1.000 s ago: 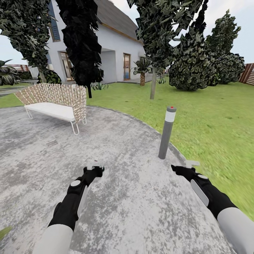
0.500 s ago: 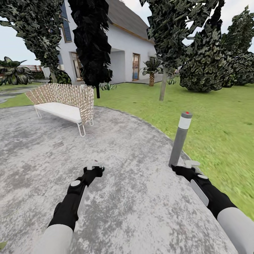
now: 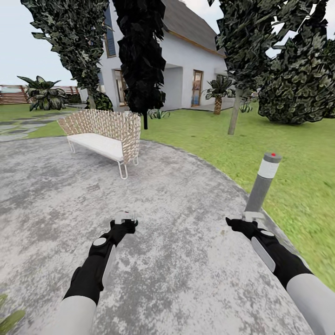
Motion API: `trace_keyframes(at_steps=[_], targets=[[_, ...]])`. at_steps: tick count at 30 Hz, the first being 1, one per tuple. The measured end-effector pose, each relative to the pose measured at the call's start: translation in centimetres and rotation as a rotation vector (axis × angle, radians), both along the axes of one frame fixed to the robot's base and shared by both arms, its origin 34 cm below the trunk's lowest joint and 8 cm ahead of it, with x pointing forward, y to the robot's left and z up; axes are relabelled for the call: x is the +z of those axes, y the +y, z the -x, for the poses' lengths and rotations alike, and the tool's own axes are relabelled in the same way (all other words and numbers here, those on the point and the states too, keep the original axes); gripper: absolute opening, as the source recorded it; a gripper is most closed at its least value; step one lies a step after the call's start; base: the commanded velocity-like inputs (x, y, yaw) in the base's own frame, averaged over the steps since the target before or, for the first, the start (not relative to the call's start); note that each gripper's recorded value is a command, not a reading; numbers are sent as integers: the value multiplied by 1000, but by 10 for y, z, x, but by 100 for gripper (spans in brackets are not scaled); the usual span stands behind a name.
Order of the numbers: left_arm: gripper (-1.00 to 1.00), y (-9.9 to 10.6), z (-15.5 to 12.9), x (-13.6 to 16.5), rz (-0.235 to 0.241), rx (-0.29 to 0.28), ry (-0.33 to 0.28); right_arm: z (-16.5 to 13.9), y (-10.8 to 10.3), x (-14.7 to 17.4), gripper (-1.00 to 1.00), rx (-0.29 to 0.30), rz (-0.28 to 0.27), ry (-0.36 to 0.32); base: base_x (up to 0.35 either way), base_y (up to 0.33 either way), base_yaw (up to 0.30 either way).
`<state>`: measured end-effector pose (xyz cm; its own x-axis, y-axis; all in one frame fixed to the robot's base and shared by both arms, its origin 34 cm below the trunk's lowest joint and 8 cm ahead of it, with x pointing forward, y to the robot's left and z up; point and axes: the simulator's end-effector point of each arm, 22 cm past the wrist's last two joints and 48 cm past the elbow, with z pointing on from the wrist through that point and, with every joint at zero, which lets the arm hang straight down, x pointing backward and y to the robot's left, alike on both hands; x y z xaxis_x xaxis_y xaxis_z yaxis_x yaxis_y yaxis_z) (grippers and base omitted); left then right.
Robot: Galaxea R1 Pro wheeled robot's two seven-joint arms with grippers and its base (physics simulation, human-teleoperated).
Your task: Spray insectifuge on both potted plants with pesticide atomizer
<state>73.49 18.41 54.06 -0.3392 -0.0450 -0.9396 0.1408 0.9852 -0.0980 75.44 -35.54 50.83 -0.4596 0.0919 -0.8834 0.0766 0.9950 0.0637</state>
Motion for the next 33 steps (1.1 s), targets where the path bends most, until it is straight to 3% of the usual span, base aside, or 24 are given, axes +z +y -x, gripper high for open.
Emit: trace_keyframes(at_steps=[8,33], targets=[[-100,0,0,0,1,-1,0,0,0,0,100,0,0,-1,329,0,55],[-100,-1,0,0,4,-3,0,0,1,0,100,1,0,0,338,0,250]])
